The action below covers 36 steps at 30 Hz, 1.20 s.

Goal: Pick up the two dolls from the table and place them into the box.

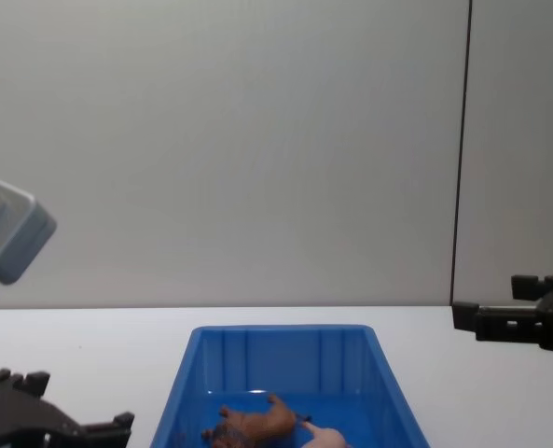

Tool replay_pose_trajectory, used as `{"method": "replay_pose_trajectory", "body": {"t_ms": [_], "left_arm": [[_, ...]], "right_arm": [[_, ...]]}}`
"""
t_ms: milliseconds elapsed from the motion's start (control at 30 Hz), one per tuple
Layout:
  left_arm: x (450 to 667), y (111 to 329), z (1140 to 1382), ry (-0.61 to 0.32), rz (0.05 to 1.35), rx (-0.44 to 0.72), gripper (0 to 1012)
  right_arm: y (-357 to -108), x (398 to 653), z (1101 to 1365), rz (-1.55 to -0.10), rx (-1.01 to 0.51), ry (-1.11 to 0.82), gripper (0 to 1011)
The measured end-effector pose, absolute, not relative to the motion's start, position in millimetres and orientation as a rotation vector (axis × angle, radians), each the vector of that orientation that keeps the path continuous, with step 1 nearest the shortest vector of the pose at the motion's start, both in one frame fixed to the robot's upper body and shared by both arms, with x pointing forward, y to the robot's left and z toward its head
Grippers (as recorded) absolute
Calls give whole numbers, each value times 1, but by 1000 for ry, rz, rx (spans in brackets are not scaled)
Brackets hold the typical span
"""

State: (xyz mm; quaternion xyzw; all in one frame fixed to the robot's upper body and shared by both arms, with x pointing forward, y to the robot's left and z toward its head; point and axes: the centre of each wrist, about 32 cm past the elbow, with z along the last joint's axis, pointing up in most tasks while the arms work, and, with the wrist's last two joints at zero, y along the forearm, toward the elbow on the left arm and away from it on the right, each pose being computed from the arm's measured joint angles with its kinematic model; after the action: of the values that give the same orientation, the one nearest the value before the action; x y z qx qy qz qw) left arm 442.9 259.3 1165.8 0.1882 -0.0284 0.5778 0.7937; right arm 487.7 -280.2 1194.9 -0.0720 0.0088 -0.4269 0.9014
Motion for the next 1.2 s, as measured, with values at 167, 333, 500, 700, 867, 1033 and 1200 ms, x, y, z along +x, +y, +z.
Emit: {"method": "replay_pose_trajectory", "body": {"t_ms": [167, 333, 500, 700, 867, 1033, 1200], "left_arm": [[442, 262, 1159, -28, 1242, 410, 1002], [442, 264, 1154, -3, 1244, 409, 1002], [444, 266, 1147, 22, 1247, 403, 1002], [447, 268, 1140, 45, 1250, 396, 1002], [450, 269, 1136, 64, 1249, 390, 952], [452, 270, 1133, 80, 1250, 384, 806], [454, 270, 1131, 91, 1254, 379, 653]], "right_arm": [[-280, 488, 1195, -883, -149, 18, 1001], [-280, 488, 1195, -883, -149, 18, 1001], [-280, 488, 1195, -883, -149, 18, 1001], [-280, 488, 1195, -883, -149, 18, 1001], [-280, 488, 1195, -883, -149, 18, 1001], [-280, 488, 1195, -883, -149, 18, 1001], [-280, 488, 1195, -883, -149, 18, 1001]]}}
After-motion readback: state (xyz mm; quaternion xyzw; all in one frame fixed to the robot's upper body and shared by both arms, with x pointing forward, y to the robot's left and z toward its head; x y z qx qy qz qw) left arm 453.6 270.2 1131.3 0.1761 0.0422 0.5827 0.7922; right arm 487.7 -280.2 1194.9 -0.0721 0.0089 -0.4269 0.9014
